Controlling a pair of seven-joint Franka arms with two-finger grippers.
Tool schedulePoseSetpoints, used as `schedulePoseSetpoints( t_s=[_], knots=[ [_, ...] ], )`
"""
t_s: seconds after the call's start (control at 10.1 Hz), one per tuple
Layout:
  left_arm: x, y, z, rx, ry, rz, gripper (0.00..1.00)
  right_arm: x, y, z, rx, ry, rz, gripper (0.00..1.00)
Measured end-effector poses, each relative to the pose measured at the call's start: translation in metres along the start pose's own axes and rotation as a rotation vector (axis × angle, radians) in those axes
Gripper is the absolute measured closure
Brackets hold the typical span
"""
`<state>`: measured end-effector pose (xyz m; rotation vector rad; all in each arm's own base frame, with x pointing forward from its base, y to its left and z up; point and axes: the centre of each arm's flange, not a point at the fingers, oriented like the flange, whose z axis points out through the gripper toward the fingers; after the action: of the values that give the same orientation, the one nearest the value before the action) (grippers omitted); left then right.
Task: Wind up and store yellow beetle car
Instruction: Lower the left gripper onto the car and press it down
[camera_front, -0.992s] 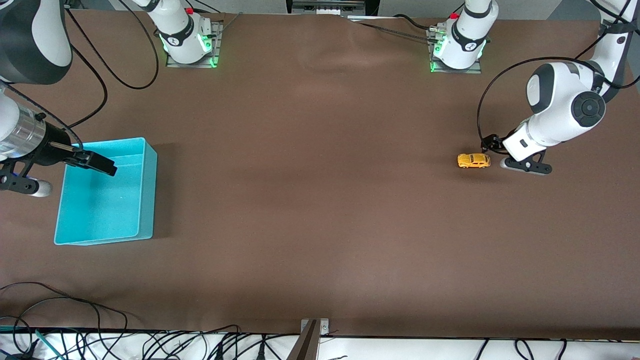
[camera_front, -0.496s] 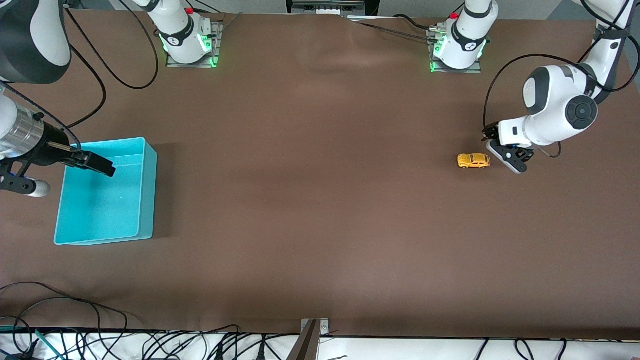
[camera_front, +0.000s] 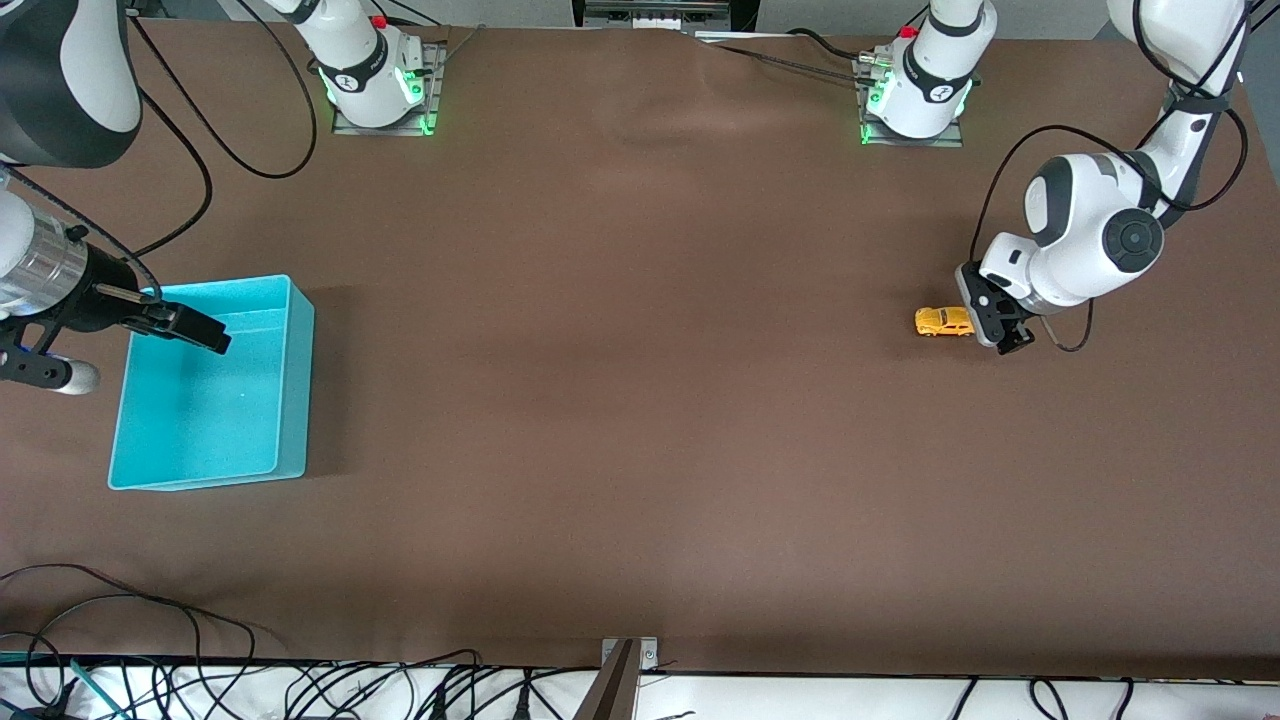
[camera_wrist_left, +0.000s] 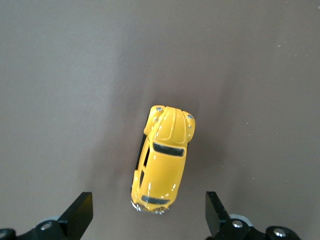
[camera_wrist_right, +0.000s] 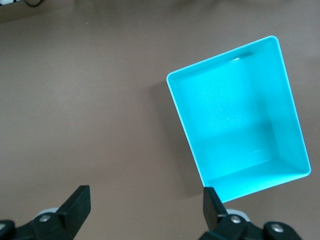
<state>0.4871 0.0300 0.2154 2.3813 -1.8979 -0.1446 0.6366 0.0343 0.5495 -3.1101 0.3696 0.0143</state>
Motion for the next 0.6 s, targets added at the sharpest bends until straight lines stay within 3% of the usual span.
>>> schedulePoseSetpoints(
  t_s=[0.6],
  knots=[
    [0.012,0.007,0.024,-0.015,-0.003,0.143,0.05,0.0,0.0,0.0,0.0,0.0,0.0,0.0]
  ],
)
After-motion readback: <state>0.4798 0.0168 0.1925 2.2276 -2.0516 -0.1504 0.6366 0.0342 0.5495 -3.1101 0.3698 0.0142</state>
